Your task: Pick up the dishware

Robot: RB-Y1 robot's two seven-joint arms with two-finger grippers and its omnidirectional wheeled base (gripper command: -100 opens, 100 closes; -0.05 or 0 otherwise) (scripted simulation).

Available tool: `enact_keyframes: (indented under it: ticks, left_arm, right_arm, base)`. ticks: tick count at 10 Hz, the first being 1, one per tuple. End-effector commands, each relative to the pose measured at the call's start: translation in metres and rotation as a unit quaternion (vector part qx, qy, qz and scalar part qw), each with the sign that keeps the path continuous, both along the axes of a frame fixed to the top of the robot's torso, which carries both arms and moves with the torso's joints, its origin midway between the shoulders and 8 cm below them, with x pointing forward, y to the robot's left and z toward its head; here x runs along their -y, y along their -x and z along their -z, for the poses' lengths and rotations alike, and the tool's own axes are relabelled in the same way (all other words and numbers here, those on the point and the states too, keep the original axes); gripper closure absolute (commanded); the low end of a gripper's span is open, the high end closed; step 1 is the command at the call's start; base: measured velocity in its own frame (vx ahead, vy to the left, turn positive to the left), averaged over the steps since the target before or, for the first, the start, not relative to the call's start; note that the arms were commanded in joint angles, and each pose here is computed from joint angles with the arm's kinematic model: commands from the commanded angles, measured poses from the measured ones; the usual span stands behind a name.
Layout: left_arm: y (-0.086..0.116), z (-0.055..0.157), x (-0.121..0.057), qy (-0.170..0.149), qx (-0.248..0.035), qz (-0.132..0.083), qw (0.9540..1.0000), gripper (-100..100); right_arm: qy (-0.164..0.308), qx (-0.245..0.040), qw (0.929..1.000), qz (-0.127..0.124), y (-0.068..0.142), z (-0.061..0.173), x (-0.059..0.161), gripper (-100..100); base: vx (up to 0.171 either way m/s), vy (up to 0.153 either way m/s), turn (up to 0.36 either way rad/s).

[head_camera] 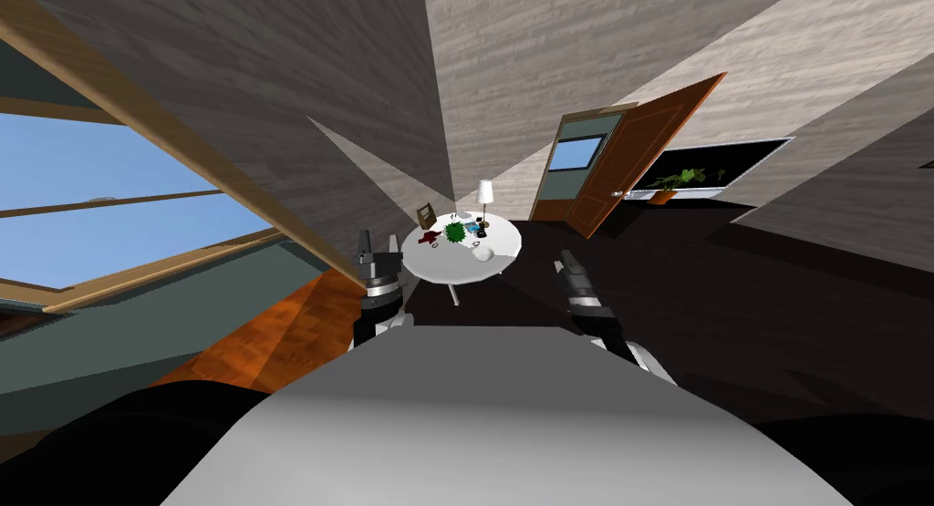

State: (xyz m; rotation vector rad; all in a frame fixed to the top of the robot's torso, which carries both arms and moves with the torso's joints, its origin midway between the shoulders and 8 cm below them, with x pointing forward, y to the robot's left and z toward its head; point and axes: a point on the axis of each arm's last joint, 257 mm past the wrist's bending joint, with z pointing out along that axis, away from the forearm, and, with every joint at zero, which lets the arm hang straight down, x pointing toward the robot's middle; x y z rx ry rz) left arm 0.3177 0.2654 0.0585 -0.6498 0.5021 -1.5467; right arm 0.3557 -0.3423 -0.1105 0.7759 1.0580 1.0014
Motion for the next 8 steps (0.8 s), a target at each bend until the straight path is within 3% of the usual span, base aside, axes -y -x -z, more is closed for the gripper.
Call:
enact_keyframes:
  ticks: [1, 2, 4, 5, 7, 8]
  left_arm:
    - [0.000, 0.000, 0.000, 0.000, 0.000, 0.000, 1.0000, 0]
    - [0.000, 0.000, 0.000, 0.000, 0.000, 0.000, 1.0000, 0]
    - [0.000, 0.000, 0.000, 0.000, 0.000, 0.000, 1.0000, 0]
    - [0.000, 0.000, 0.000, 0.000, 0.000, 0.000, 1.0000, 0]
    - [0.000, 0.000, 0.000, 0.000, 0.000, 0.000, 1.0000, 0]
    - [0.000, 0.000, 0.000, 0.000, 0.000, 0.000, 1.0000, 0]
  right_arm:
    - [0.054, -0.046, 0.9974, 0.013, 0.006, 0.031, 0.012, -100]
    - [0.089, -0.074, 0.9930, 0.020, 0.011, 0.048, 0.022, -100]
    - [0.166, -0.137, 0.9761, 0.032, 0.025, 0.089, 0.048, -100]
    - [0.166, -0.137, 0.9761, 0.032, 0.025, 0.089, 0.048, -100]
    - [0.248, -0.196, 0.9479, 0.040, 0.042, 0.124, 0.076, -100]
    - [0.248, -0.199, 0.9473, 0.040, 0.043, 0.127, 0.077, -100]
  base:
    - [-0.079, 0.026, -0.004]
    - [-0.089, 0.043, 0.014]
    - [-0.075, 0.047, 0.040]
    - [-0.041, 0.029, 0.008]
    - [-0.041, 0.040, 0.070]
    - [-0.039, 0.034, 0.043]
